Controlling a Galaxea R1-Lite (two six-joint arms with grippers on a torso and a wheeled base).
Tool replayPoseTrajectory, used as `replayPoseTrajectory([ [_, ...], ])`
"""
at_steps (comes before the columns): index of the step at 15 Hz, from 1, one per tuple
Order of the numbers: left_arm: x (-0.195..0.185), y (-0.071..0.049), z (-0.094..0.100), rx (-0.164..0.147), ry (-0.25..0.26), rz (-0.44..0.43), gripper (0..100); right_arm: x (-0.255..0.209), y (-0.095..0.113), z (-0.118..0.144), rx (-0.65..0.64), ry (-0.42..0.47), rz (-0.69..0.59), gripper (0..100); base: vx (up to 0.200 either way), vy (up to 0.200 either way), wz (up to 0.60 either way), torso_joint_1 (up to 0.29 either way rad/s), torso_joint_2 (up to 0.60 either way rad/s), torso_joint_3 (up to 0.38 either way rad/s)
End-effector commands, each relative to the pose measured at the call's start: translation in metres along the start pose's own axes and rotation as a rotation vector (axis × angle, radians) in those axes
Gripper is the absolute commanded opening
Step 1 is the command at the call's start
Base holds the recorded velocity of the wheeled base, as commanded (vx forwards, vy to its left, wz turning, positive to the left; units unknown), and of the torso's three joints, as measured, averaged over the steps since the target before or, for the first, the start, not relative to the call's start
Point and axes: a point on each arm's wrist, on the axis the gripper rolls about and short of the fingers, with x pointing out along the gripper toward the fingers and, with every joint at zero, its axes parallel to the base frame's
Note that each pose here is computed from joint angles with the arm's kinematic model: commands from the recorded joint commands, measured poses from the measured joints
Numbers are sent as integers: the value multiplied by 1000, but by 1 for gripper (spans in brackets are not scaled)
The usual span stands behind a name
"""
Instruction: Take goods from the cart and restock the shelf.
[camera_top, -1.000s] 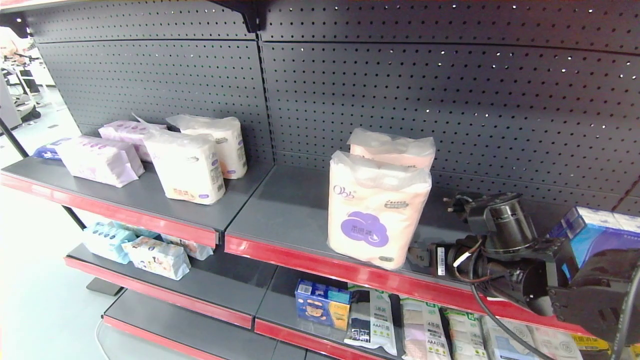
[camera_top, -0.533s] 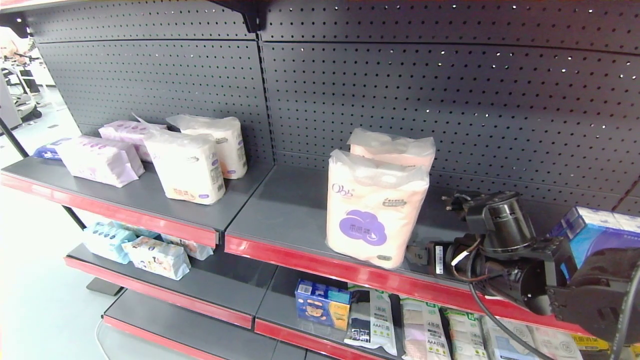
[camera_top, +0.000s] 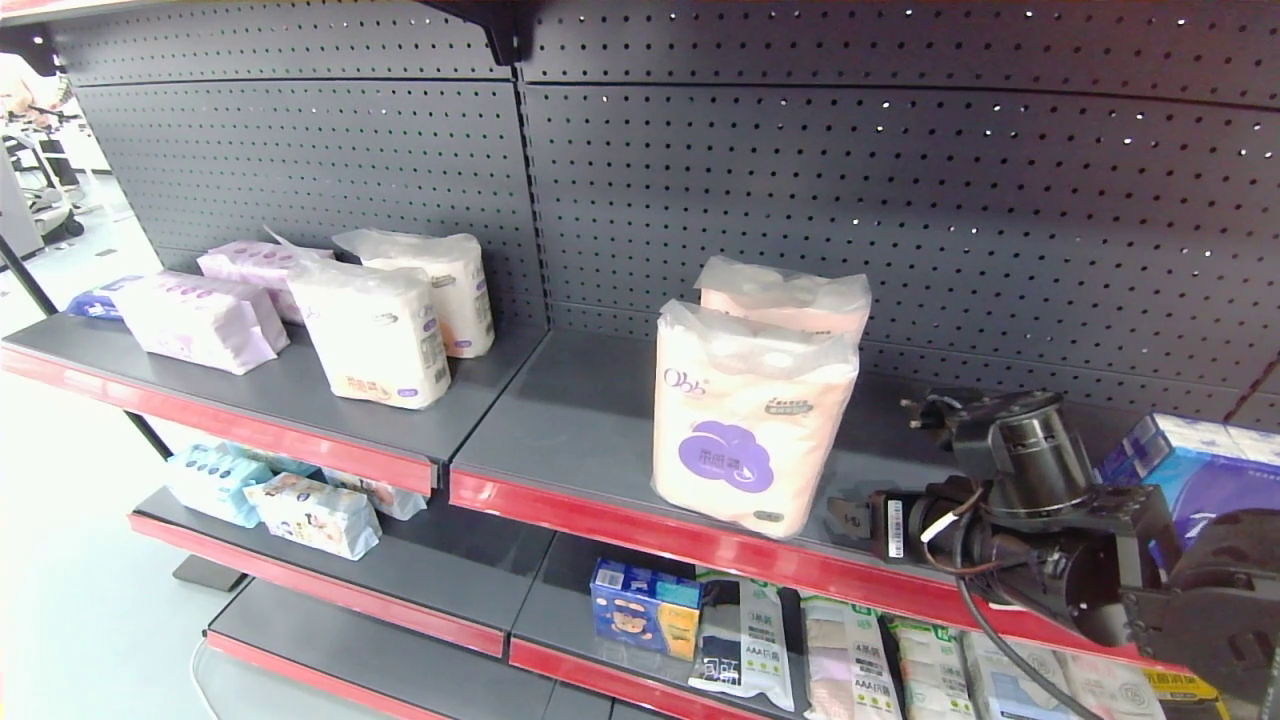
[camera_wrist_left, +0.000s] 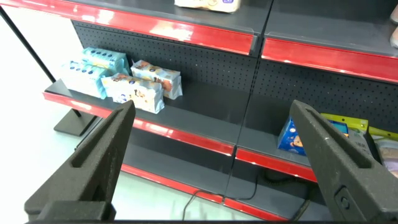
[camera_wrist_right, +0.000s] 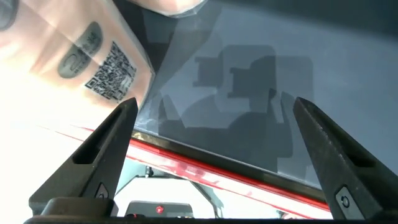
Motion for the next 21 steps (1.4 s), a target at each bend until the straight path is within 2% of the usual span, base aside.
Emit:
replayPoseTrajectory([
  [1, 0, 0, 0, 0, 0, 0, 100, -11, -7, 0, 18, -19, 1, 100, 0, 0, 0, 0, 0, 0],
  [9, 0, 0, 0, 0, 0, 0, 100, -36, -15, 16, 71, -124, 34, 100, 0, 0, 0, 0, 0, 0],
  [15, 0, 0, 0, 0, 0, 0, 100, -54, -22, 14, 86, -178, 57, 100, 0, 0, 0, 0, 0, 0],
  [19, 0, 0, 0, 0, 0, 0, 100, -67, -28, 24, 124, -261, 81, 100, 0, 0, 0, 0, 0, 0],
  [21, 0, 0, 0, 0, 0, 0, 100, -77, -31, 30, 132, -302, 139, 100, 0, 0, 0, 0, 0, 0],
])
